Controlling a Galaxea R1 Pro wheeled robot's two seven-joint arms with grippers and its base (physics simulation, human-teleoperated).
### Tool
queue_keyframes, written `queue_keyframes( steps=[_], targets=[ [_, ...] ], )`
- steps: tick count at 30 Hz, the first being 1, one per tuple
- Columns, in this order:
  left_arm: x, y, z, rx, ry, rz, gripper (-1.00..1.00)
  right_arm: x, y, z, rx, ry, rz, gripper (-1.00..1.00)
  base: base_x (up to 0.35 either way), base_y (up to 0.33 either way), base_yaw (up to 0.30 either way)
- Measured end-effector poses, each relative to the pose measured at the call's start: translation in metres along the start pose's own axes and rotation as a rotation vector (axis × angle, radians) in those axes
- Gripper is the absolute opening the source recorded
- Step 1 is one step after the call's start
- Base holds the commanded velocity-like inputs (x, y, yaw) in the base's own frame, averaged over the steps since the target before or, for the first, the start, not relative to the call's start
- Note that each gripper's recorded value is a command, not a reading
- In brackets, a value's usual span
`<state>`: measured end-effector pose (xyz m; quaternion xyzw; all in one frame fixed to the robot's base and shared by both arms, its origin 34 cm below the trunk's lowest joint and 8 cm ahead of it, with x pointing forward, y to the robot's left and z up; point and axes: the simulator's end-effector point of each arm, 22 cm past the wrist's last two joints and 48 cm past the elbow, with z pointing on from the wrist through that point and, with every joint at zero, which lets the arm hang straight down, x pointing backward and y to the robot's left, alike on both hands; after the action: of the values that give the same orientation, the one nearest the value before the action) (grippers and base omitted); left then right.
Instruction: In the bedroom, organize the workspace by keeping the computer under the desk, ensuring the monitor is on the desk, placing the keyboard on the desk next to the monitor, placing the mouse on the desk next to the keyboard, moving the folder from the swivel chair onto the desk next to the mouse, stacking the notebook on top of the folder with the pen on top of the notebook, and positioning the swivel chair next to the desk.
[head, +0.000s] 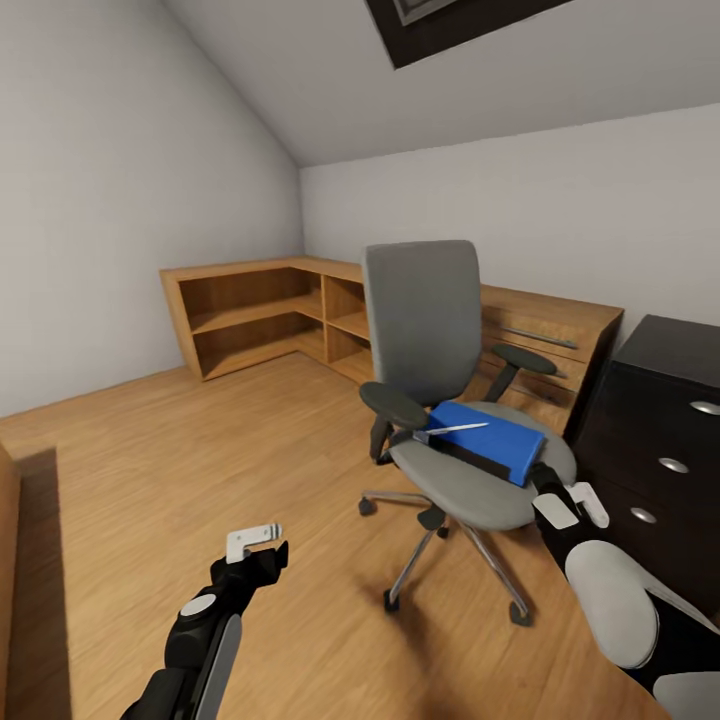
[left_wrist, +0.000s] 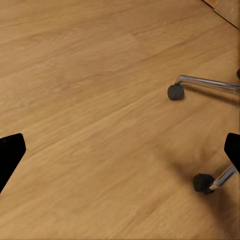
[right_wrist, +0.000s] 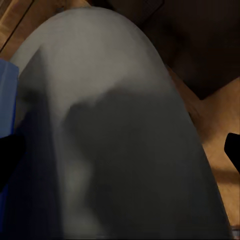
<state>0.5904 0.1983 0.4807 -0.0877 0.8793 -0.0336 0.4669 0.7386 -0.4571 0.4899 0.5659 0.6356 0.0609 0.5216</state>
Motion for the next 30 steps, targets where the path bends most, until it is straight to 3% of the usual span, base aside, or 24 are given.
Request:
queue_keyframes(
  steps=[9, 23, 29, 30],
  targets=[
    [0.009, -0.004, 0.002, 0.006, 0.018, 0.009, 1.00, -0.001, 0.001, 0.000, -0.003, -0.001, -0.001, 1.00, -0.012, 0.077, 0.000],
    [0.009, -0.005, 0.002, 0.007, 0.019, 0.012, 1.00, 0.000, 0.000, 0.000, -0.002, -0.001, -0.001, 1.00, -0.287, 0.000, 0.000],
    [0.009, -0.005, 0.002, 0.008, 0.018, 0.011, 1.00, 0.003, 0.000, -0.001, -0.002, 0.006, -0.002, 1.00, -0.102, 0.000, 0.000],
    [0.008, -0.005, 0.002, 0.008, 0.018, 0.010, 1.00, 0.024, 0.010, -0.007, -0.022, 0.036, -0.001, 1.00, -0.003, 0.000, 0.000]
  ],
)
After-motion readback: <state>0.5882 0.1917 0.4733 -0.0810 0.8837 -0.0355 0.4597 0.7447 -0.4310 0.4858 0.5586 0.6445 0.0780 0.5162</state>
